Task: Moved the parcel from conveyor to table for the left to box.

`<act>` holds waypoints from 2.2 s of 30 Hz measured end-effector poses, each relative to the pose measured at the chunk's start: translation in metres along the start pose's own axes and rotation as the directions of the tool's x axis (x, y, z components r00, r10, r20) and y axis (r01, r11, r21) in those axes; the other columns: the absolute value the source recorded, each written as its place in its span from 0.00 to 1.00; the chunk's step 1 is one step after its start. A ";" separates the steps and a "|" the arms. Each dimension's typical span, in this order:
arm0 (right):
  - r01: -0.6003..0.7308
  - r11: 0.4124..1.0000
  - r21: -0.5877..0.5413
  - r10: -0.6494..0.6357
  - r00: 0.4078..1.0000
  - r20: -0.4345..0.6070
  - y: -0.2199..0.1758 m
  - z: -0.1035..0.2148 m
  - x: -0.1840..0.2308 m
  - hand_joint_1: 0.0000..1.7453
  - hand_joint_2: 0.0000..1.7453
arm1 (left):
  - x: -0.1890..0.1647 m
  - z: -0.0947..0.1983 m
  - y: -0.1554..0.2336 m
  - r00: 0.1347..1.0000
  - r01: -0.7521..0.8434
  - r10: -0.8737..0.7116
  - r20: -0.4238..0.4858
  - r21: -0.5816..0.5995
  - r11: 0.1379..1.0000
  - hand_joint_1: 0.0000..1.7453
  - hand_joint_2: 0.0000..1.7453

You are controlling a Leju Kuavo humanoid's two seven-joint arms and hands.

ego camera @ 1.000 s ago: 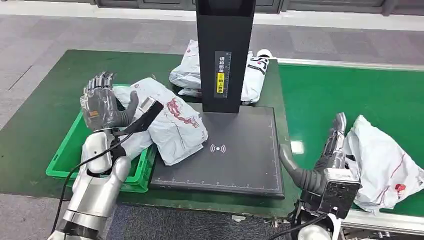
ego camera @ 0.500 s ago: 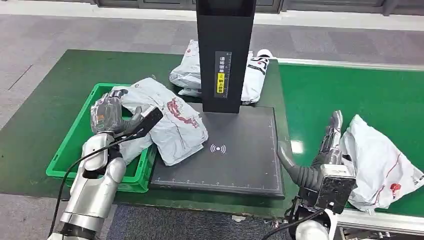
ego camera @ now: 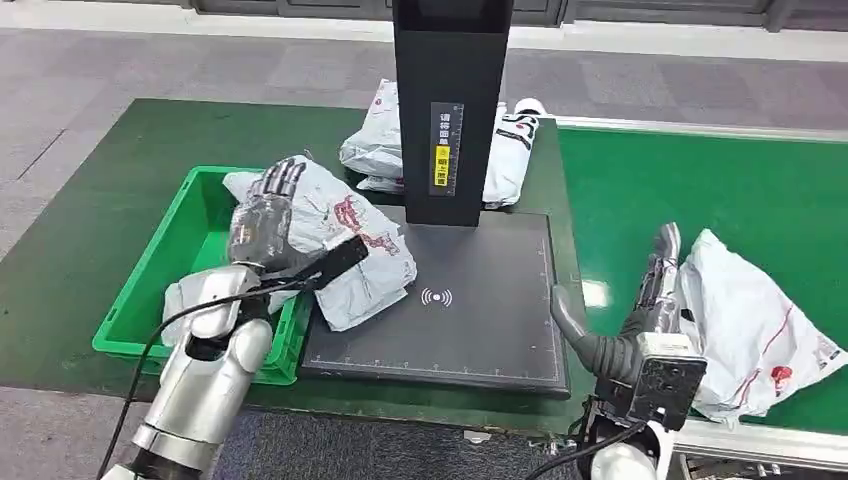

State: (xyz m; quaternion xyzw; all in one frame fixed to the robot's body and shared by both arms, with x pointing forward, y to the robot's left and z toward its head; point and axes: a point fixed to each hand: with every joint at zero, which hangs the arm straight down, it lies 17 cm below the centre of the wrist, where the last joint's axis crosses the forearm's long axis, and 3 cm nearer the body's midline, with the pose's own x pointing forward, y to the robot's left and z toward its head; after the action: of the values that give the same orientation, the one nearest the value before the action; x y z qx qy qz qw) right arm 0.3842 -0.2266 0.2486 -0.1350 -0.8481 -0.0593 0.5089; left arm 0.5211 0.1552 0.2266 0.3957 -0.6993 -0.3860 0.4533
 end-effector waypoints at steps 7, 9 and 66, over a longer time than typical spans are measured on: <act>0.002 1.000 0.012 -0.002 1.000 -0.009 0.002 0.004 -0.002 0.00 1.00 | 0.043 0.009 -0.050 0.985 0.096 -0.067 0.159 -0.179 0.979 0.00 1.00; 0.003 1.000 0.018 -0.002 1.000 -0.015 0.002 0.006 -0.004 0.00 1.00 | 0.048 0.014 -0.069 0.978 0.118 -0.069 0.195 -0.253 0.960 0.00 1.00; -0.014 1.000 0.021 0.016 0.998 -0.066 -0.008 -0.001 -0.019 0.00 1.00 | 0.010 0.075 -0.201 0.908 0.399 -0.208 0.363 -0.604 0.690 1.00 1.00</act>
State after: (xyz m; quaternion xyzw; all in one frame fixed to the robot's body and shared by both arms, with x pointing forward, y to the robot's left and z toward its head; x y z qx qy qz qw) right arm 0.3913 -0.2374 0.2330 -0.1342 -0.8304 -0.0513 0.5383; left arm 0.4884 0.0816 0.0272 0.2633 -0.4929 -0.7292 0.3951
